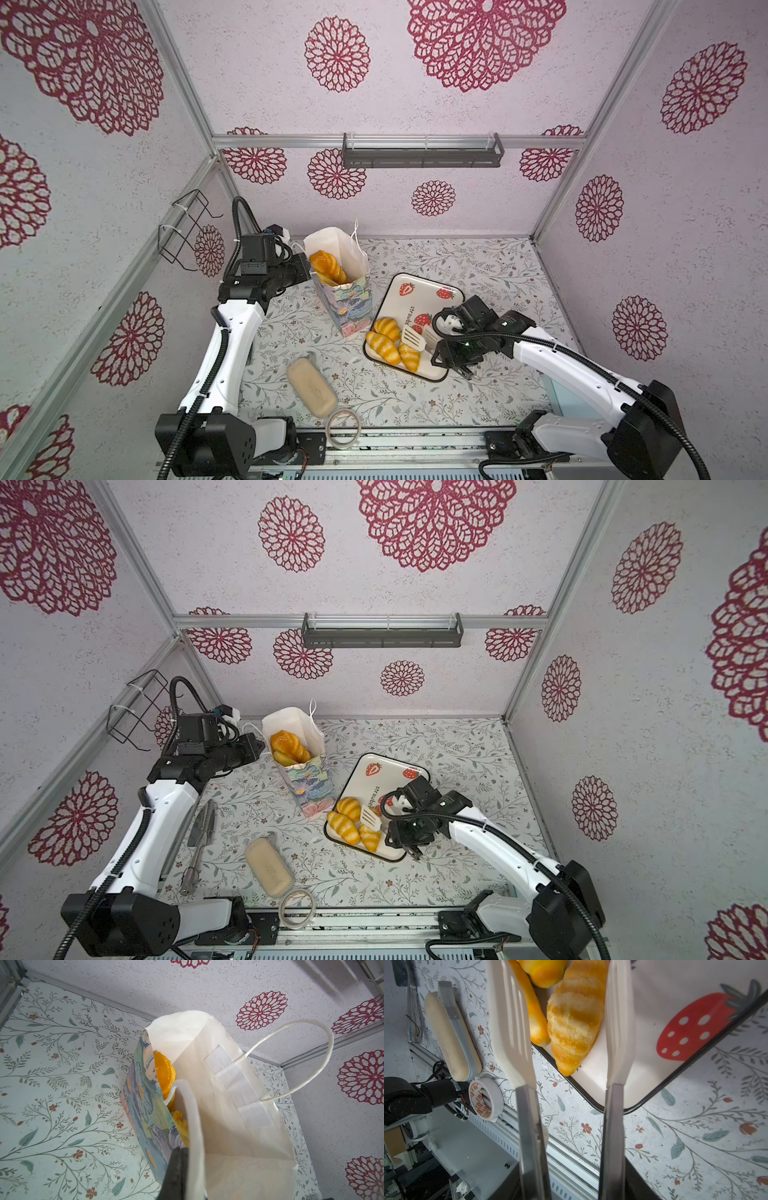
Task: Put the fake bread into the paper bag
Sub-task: 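Lower the tongs onto the croissant on the tray and pinch it, then lift the pinched croissant in the tongs above the tray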
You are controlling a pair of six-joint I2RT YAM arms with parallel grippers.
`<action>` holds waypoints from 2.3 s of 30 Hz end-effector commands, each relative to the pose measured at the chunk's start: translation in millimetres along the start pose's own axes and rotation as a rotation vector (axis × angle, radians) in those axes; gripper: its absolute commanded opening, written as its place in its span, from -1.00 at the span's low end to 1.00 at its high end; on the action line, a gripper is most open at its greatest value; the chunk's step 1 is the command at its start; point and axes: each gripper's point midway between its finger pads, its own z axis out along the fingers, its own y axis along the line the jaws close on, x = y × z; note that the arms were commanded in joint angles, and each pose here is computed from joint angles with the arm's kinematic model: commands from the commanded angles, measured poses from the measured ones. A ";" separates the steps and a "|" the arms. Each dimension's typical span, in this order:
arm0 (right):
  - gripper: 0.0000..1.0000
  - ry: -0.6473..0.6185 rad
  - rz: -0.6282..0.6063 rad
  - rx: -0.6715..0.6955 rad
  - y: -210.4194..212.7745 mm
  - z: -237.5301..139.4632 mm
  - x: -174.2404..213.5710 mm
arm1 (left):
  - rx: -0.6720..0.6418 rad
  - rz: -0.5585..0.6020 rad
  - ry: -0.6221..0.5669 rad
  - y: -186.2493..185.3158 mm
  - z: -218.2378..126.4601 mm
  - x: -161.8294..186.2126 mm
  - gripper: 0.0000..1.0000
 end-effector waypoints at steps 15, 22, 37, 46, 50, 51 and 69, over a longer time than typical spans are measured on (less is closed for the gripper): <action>0.12 0.036 -0.044 0.007 2.3 16.7 5.1 | 0.000 -0.005 0.000 2.9 3.8 0.7 -1.00; 0.12 0.056 -0.050 0.026 -1.1 21.1 6.6 | -0.001 -0.006 0.000 3.2 4.1 0.6 -1.00; -0.16 0.039 -0.067 0.056 -2.3 16.1 0.5 | -0.002 -0.007 0.005 3.9 6.1 1.1 -1.00; -0.21 -0.013 -0.074 0.072 -0.5 3.7 -8.2 | -0.002 -0.010 0.009 4.2 7.2 1.7 -1.00; -0.23 -0.058 -0.066 0.084 -1.5 -7.5 -17.4 | -0.001 -0.009 0.008 3.9 6.7 1.6 -1.00; -0.23 -0.070 -0.062 0.087 -2.2 -10.2 -20.2 | -0.001 -0.009 0.006 3.7 6.2 1.1 -1.00; -0.24 -0.248 -0.036 -0.071 25.5 -56.9 -67.5 | -0.003 -0.007 0.004 3.6 5.4 1.0 -1.00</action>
